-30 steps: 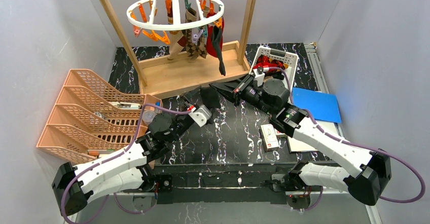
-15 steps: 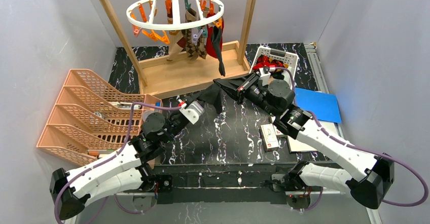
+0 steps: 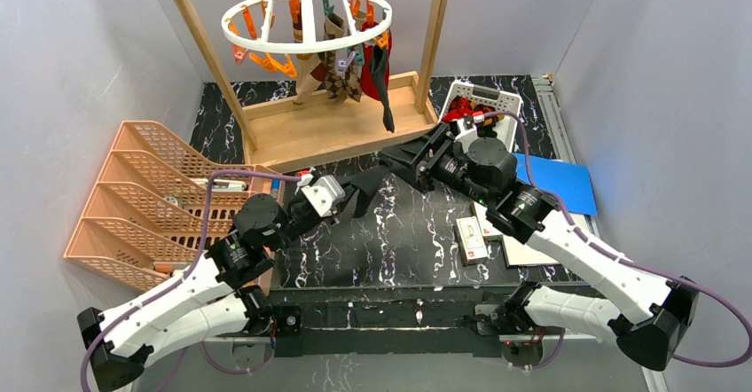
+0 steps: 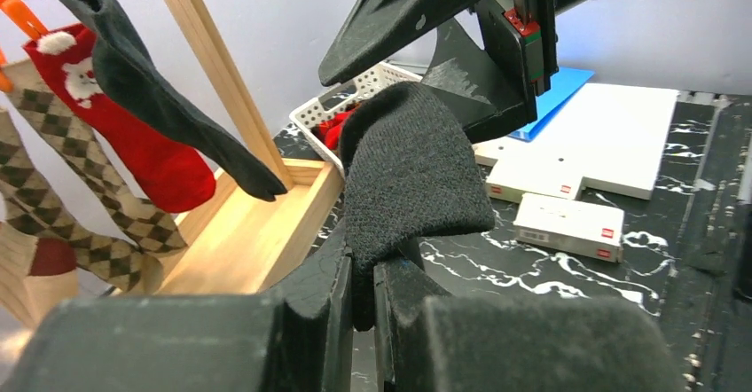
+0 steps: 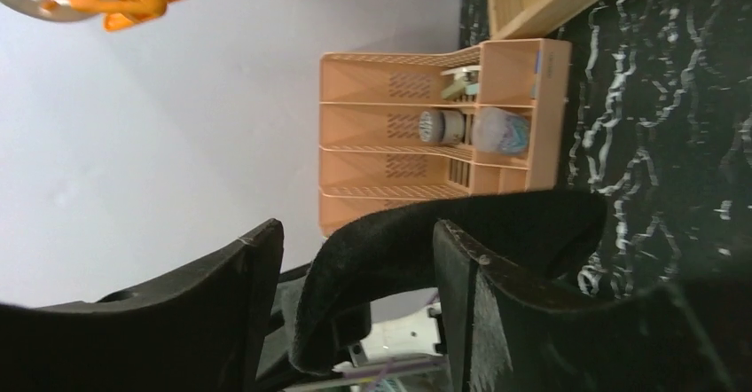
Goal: Clip the socks to the hanger
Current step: Pick up the sock from the bin.
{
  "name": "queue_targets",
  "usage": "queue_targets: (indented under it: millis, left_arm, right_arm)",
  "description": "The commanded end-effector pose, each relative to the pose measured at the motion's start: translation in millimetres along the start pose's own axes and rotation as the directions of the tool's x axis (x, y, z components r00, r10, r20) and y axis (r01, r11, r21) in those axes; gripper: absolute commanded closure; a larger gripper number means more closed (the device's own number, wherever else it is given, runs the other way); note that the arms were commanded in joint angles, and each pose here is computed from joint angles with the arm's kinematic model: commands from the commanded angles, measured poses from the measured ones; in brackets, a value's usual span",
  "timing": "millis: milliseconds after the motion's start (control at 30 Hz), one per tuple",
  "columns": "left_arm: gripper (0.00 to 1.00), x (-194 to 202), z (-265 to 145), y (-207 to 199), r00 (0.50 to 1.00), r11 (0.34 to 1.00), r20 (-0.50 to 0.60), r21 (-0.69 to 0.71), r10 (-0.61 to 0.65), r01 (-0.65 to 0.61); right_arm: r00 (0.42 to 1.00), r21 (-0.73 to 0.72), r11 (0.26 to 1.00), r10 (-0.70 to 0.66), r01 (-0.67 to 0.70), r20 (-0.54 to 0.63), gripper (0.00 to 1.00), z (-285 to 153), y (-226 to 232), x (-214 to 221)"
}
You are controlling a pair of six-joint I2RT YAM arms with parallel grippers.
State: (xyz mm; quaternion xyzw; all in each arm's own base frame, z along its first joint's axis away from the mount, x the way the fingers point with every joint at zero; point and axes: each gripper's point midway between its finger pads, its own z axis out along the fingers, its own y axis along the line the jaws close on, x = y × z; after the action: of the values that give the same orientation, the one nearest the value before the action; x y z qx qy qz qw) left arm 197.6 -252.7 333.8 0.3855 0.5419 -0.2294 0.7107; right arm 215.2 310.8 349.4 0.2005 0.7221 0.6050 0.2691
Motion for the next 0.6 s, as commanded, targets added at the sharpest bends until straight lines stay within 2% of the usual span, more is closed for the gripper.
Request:
queue_targets:
  millis: [0, 67, 133, 233, 300, 367, 467, 567]
  left_arm:
    - [1.00, -20, -11, -11, 0.994, 0.992, 0.018, 0.066, -0.112, 0.111]
    - [1.00, -17, -16, -15, 0.986, 0.983, -0.016, 0.075, -0.165, 0.166]
    - [1.00, -12, -21, -18, 0.971, 0.969, -0.066, 0.068, -0.231, 0.236]
    - [1.00, 3, -29, -27, 0.927, 0.936, -0.169, 0.053, -0.335, 0.348]
    - [1.00, 15, -34, -33, 0.890, 0.911, -0.228, 0.030, -0.394, 0.411]
    - [1.00, 28, -37, -39, 0.850, 0.887, -0.288, 0.006, -0.440, 0.461]
    - [1.00, 43, -40, -49, 0.791, 0.853, -0.360, -0.028, -0.495, 0.521]
    - [1.00, 43, -36, -56, 0.746, 0.818, -0.389, -0.036, -0.540, 0.574]
  right_arm:
    - [0.980, 0.049, 0.979, -0.198, 0.199, -0.024, 0.27, -21, 9, 0]
    - [0.962, 0.052, 0.960, -0.274, 0.274, 0.003, 0.27, -32, 8, -7]
    - [0.913, 0.011, 0.914, -0.406, 0.406, 0.036, 0.27, -45, 18, -12]
    - [0.786, 0.031, 0.788, -0.615, 0.615, 0.052, 0.27, -58, 21, -23]
    - [0.680, 0.041, 0.681, -0.733, 0.731, 0.039, 0.28, -64, 21, -27]
    - [0.565, -0.008, 0.565, -0.825, 0.825, -0.005, 0.29, -66, 24, -21]
    - [0.435, -0.136, 0.440, -0.898, 0.888, -0.062, 0.29, -67, 31, -4]
    - [0.363, -0.249, 0.375, -0.927, 0.893, -0.094, 0.30, -62, 32, 13]
